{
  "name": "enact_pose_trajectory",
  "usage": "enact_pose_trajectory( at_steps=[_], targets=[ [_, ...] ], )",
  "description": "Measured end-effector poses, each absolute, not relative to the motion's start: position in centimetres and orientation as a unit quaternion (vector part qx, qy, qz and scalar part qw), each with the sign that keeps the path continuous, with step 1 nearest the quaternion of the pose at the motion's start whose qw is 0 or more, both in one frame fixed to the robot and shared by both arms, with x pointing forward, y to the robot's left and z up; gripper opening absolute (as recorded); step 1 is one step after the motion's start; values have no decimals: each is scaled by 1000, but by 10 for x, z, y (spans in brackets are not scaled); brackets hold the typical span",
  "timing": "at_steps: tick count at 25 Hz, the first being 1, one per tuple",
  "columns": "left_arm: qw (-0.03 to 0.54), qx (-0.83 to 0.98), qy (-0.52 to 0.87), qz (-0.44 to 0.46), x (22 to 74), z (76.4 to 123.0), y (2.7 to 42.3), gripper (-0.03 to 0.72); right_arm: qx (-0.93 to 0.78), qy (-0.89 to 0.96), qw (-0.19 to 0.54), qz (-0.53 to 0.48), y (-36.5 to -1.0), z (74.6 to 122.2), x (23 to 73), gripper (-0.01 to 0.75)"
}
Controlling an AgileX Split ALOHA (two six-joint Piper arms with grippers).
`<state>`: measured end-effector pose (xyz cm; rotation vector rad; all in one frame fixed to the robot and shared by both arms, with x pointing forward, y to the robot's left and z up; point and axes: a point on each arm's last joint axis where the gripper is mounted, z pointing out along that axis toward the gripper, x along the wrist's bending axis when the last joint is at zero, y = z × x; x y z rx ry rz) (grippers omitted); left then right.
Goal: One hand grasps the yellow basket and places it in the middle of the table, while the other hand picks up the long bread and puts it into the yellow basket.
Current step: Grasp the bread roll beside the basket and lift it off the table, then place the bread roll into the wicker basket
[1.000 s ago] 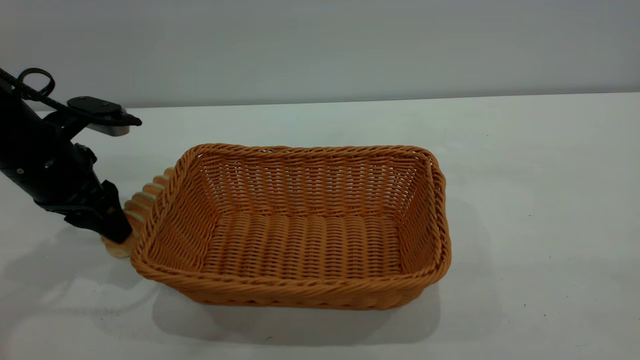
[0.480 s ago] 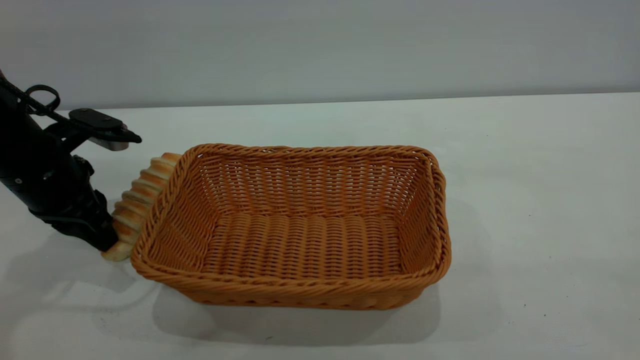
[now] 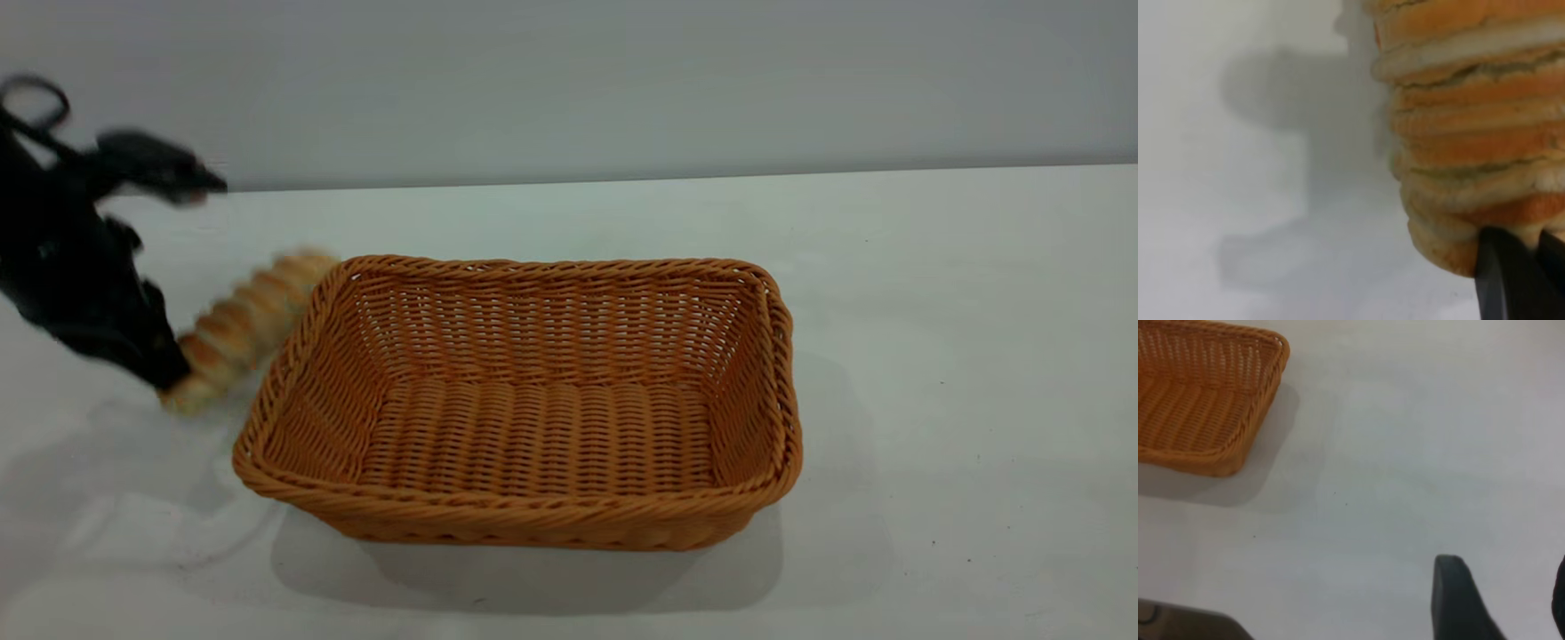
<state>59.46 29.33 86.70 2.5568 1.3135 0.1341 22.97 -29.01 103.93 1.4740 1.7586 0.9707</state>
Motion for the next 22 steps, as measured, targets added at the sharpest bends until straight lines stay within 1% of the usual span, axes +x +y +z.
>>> enact_pose_trajectory(
  at_steps=[3,7,11,15,18,22],
  targets=[
    [140,880,449,65,593,892,293,17,561,669,319,369,-290,1039,230,386],
    [129,880,449,85,588,918,297,17,561,669,319,369,-290,1039,230,386],
    [132,886,434,94,581,940,294,17,561,669,319,369,-290,1039,230,382],
    [138,919,359,88,571,957,269,17,562,668,318,370,-290,1039,230,382],
    [143,941,300,70,568,968,239,17,562,668,318,370,-290,1039,230,382],
    [133,964,224,54,565,983,207,17,562,667,318,370,-290,1039,230,382]
  ],
)
